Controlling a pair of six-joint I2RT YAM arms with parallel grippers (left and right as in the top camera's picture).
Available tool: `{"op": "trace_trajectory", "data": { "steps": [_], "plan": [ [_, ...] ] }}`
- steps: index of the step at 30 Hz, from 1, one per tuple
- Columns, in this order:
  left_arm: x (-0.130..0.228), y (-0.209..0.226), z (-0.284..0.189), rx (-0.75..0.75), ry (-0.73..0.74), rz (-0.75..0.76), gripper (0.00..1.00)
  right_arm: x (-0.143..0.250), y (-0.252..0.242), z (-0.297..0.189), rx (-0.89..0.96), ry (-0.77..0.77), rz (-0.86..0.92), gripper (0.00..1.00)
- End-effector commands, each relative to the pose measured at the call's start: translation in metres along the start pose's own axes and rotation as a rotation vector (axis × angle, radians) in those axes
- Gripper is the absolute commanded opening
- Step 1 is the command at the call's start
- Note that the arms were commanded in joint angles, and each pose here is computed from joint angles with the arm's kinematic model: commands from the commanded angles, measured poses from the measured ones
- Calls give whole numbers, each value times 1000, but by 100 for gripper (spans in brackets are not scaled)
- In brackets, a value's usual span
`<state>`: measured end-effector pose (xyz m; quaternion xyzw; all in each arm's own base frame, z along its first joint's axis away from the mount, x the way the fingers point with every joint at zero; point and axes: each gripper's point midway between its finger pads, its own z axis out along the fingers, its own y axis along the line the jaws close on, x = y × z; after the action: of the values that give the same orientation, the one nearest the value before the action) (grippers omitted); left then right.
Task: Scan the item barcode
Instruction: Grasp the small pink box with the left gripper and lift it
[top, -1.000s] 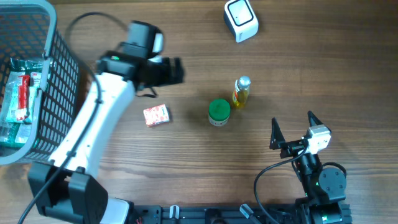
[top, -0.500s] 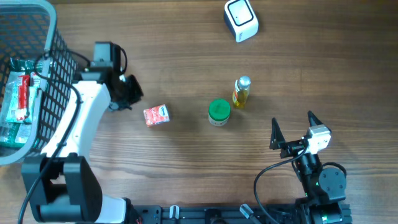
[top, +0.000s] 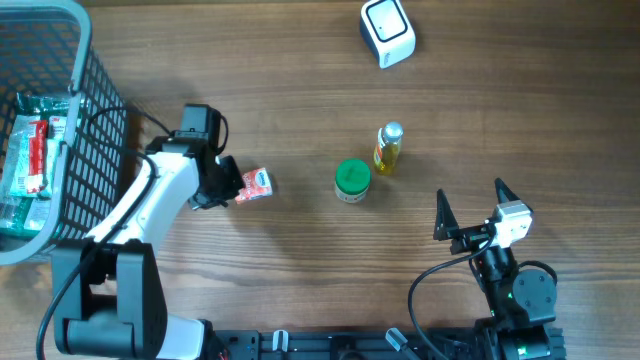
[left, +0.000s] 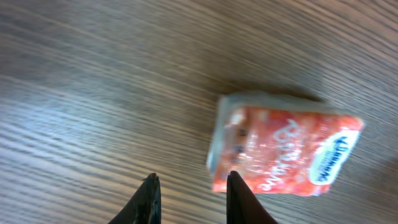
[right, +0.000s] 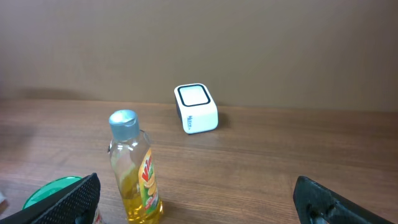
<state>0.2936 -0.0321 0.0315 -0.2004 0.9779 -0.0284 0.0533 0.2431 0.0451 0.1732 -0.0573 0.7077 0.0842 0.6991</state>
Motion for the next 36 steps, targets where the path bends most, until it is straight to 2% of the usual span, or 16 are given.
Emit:
{"op": "trace_trajectory", "data": {
  "steps": [1,8,10,13,15,23,34,36],
  "plan": [
    [4,-8,-1,-2,-15,10,21,-1,0,0,-3,-6,-13,100],
    [6,-21,-1,12,-28,25,20,-1,0,0,-3,-6,-12,100],
    [6,-21,-1,12,-28,25,14,-1,0,0,-3,-6,-13,100],
    [6,-21,-1,13,-27,26,13,-1,0,0,-3,-6,-13,100],
    [6,-21,-1,12,-28,38,4,-1,0,0,-3,-6,-13,100],
    [2,-22,-1,12,-48,36,10,-1,0,0,-3,-6,-12,100],
    [2,-21,21,-9,-14,38,8,-1,0,0,-3,-6,-12,100],
    [-2,-26,21,7,-32,82,8,-1,0,0,-3,-6,-12,100]
  ]
}}
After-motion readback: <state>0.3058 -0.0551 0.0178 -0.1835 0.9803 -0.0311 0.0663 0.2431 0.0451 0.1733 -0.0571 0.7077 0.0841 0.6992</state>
